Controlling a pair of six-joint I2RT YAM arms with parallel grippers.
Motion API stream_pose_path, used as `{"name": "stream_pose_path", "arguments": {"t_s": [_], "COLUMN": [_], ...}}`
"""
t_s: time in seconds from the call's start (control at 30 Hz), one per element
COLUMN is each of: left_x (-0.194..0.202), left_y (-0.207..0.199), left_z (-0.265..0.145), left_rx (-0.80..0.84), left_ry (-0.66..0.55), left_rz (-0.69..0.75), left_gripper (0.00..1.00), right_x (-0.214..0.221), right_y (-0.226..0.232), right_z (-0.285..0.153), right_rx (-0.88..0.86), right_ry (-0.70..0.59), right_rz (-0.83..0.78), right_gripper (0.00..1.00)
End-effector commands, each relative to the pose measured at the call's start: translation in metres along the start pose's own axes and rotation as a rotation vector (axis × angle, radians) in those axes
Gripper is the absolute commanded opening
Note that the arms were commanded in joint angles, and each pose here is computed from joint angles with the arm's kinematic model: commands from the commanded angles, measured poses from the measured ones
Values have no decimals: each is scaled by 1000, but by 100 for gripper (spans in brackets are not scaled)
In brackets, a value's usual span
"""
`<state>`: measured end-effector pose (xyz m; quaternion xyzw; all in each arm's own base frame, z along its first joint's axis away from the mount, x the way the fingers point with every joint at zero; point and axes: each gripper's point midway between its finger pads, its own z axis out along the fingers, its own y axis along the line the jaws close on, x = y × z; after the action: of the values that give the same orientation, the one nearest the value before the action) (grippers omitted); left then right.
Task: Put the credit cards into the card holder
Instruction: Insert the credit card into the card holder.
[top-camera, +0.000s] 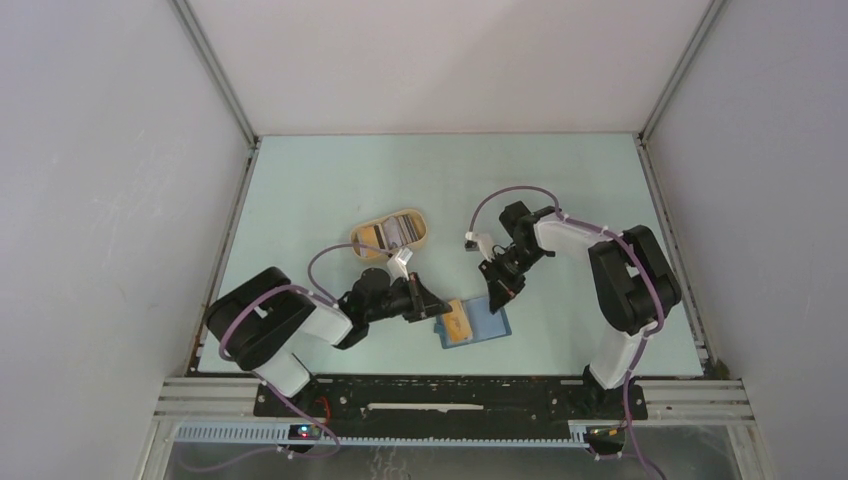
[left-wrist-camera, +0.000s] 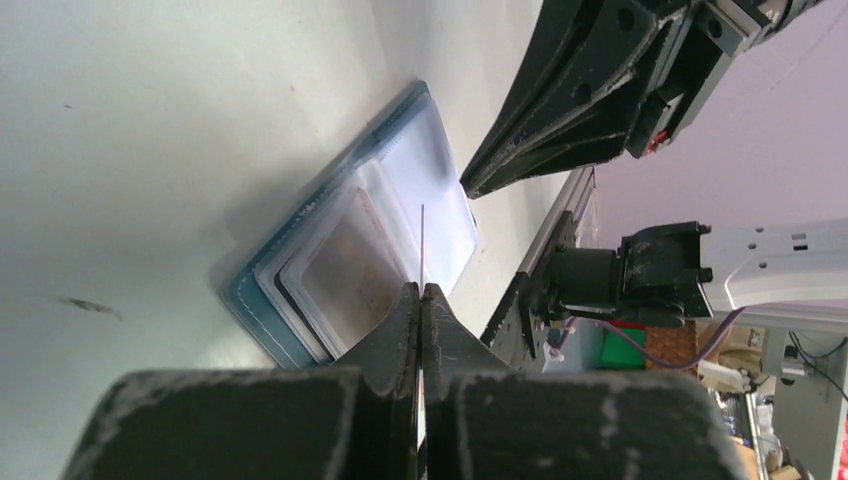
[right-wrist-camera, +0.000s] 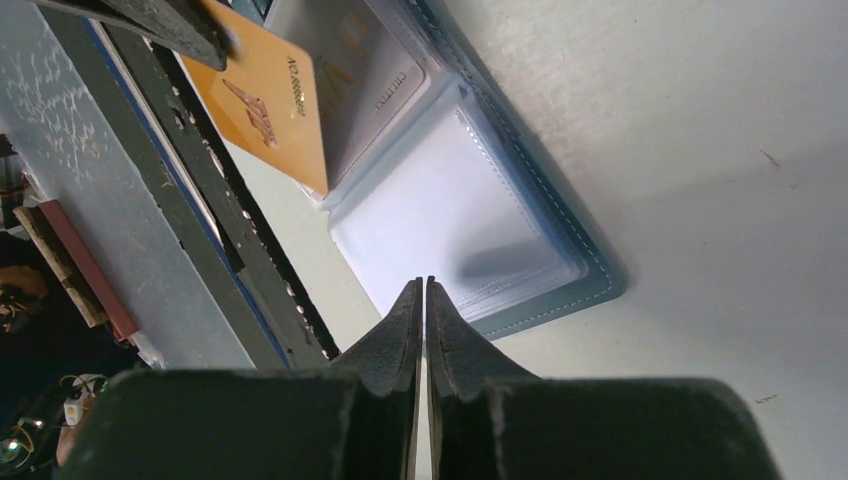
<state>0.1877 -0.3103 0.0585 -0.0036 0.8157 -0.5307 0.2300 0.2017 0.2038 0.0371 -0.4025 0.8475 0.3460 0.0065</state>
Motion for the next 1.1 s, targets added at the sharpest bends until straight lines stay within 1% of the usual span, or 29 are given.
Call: {"name": "stream_pose_path", "arguments": {"t_s": [0.0,0.13,0.4,0.87,1.07], "left_x": [-30,-33,-29,-8,0], "left_y": [-18,-13,-7,4,1], "left_z": [13,16,20,27,33], "left_rx": [56,53,34,-22,-16], "left_ry": [-106,-135,-139,-124,-90], "left_rz": [3,-24,-43,-92,-106], "left_gripper": [0,0,0,0,0], "right_x": [-7,-5,-3,-2,-3], "right_y": [-2,-4,-6,-5,-5], "right_z": [-2,0,3,6,6], "right_rx": [18,22,27,31,30], "right_ry": [7,22,35,45,44], "right_rz": [5,16,27,31,31], "right_gripper": [10,9,9,8,8]}}
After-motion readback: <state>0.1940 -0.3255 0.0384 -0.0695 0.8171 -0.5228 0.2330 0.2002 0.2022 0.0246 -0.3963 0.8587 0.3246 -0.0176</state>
